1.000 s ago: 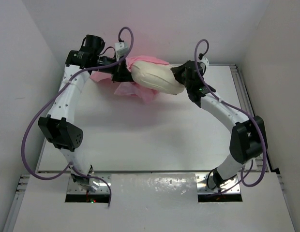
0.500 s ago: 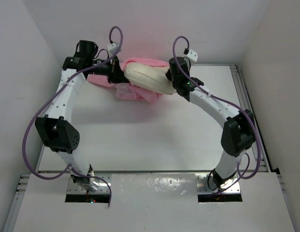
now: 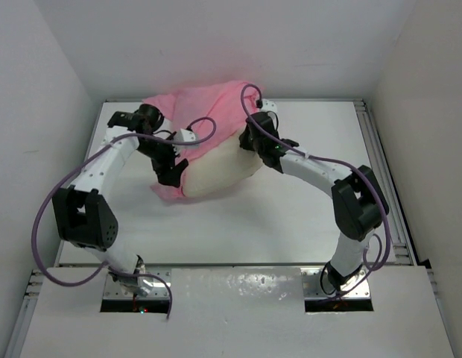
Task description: Put the pillow into the pillowcase
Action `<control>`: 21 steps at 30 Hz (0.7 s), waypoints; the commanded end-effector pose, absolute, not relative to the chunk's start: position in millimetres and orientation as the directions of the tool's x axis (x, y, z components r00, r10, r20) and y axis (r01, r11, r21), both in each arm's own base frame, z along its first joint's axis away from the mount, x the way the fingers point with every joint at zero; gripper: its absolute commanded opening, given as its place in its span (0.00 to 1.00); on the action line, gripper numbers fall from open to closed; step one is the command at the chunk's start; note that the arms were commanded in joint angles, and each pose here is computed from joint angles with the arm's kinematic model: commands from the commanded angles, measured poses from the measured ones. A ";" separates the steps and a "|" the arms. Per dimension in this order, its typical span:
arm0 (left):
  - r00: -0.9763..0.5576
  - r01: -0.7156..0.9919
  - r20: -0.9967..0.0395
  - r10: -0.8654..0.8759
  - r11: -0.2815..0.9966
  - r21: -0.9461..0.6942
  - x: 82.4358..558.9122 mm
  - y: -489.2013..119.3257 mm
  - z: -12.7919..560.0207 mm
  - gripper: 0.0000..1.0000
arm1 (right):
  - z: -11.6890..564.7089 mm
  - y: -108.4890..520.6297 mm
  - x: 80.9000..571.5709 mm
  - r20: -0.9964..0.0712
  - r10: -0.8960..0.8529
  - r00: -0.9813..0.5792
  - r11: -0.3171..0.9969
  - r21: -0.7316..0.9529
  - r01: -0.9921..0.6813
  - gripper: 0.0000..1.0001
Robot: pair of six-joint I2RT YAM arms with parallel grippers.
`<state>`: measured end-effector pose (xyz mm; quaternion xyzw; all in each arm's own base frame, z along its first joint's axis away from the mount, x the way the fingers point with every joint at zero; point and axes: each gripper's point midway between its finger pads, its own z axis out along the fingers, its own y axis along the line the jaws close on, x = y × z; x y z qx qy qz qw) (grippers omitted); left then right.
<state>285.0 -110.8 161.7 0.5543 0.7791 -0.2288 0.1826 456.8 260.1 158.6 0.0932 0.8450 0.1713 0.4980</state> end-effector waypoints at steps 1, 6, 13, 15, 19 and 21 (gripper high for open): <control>-0.149 0.951 -0.596 0.789 0.280 0.132 313.6 -107.5 217.6 0.82 | 190.0 296.3 457.8 -0.820 0.336 -0.463 0.855 0.472 -0.215 0.00; -0.161 0.849 -0.678 0.717 0.451 0.276 378.0 -128.4 234.6 0.92 | 185.3 300.0 446.6 -0.793 0.326 -0.514 0.821 0.507 -0.262 0.00; -0.248 0.767 -0.679 0.691 0.568 0.299 445.5 -165.9 187.2 0.97 | 180.4 299.9 436.4 -0.775 0.315 -0.548 0.800 0.527 -0.286 0.00; -0.236 0.759 -0.689 0.685 0.573 0.309 463.0 -178.9 174.6 0.98 | 177.0 298.6 433.8 -0.769 0.316 -0.557 0.801 0.530 -0.278 0.00; -0.239 0.777 -0.688 0.685 0.560 0.287 475.4 -199.8 154.9 0.94 | 172.9 298.0 428.6 -0.754 0.314 -0.577 0.791 0.544 -0.281 0.00; -0.259 0.810 -0.677 0.689 0.537 0.237 468.1 -212.7 139.6 0.65 | 169.1 295.3 428.3 -0.742 0.323 -0.587 0.790 0.553 -0.265 0.00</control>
